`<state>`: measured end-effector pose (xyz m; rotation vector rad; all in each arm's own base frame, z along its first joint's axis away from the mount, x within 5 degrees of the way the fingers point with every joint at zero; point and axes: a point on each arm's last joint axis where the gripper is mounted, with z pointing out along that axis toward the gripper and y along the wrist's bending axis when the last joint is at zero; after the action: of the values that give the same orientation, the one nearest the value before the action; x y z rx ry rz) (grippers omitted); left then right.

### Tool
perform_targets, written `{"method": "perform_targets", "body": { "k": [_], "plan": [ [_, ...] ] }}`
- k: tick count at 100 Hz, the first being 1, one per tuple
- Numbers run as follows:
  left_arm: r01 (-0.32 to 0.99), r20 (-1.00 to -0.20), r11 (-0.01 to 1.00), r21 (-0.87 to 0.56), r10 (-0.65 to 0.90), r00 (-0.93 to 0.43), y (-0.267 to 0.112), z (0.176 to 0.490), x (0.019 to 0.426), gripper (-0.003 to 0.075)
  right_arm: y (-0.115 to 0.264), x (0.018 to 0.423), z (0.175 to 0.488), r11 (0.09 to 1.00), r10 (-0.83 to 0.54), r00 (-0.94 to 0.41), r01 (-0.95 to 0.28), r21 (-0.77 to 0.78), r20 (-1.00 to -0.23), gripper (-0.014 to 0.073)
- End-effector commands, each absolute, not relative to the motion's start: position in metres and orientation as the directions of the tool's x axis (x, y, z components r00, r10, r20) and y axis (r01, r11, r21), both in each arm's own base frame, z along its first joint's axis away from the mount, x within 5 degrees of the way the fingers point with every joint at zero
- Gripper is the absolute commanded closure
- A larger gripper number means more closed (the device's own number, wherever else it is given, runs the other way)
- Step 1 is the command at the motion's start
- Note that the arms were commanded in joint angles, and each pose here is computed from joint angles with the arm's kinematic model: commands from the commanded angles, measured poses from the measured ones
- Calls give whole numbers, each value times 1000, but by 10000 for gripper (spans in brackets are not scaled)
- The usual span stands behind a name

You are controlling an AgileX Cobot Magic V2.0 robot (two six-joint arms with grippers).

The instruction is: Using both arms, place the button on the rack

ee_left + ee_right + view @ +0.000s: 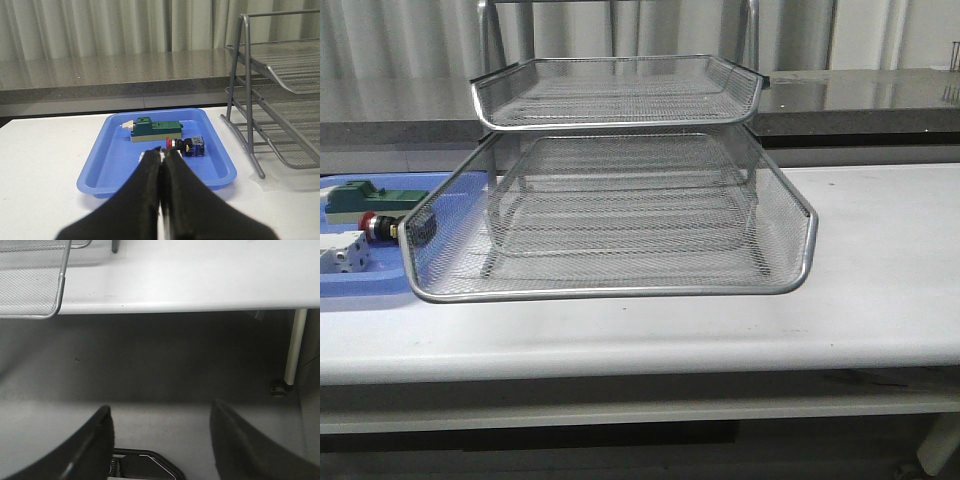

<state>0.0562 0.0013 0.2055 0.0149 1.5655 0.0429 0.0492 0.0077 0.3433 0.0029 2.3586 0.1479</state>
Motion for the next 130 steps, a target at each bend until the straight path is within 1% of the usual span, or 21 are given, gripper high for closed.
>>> {"method": "perform_targets", "body": {
  "k": [1, 19, 27, 31, 130],
  "plan": [
    [-14, -997, 1000, 26, 27, 78, 1, 199, 55, 741, 7, 51, 356, 994, 51, -658, -42, 104, -751, 267],
    [-14, -997, 1000, 26, 27, 78, 1, 199, 55, 741, 7, 51, 356, 994, 51, -660, -41, 104, -750, 568],
    [-14, -997, 1000, 26, 27, 78, 1, 199, 55, 741, 7, 51, 356, 994, 51, -660, -41, 104, -750, 669],
    [-14, -997, 1000, 26, 27, 78, 1, 199, 55, 741, 7, 51, 356, 994, 51, -660, -41, 104, -750, 657],
    [-12, -995, 1000, 26, 27, 97, 0, 201, 55, 741, 7, 51, 356, 994, 51, -660, -41, 104, -750, 662]
  ]
}}
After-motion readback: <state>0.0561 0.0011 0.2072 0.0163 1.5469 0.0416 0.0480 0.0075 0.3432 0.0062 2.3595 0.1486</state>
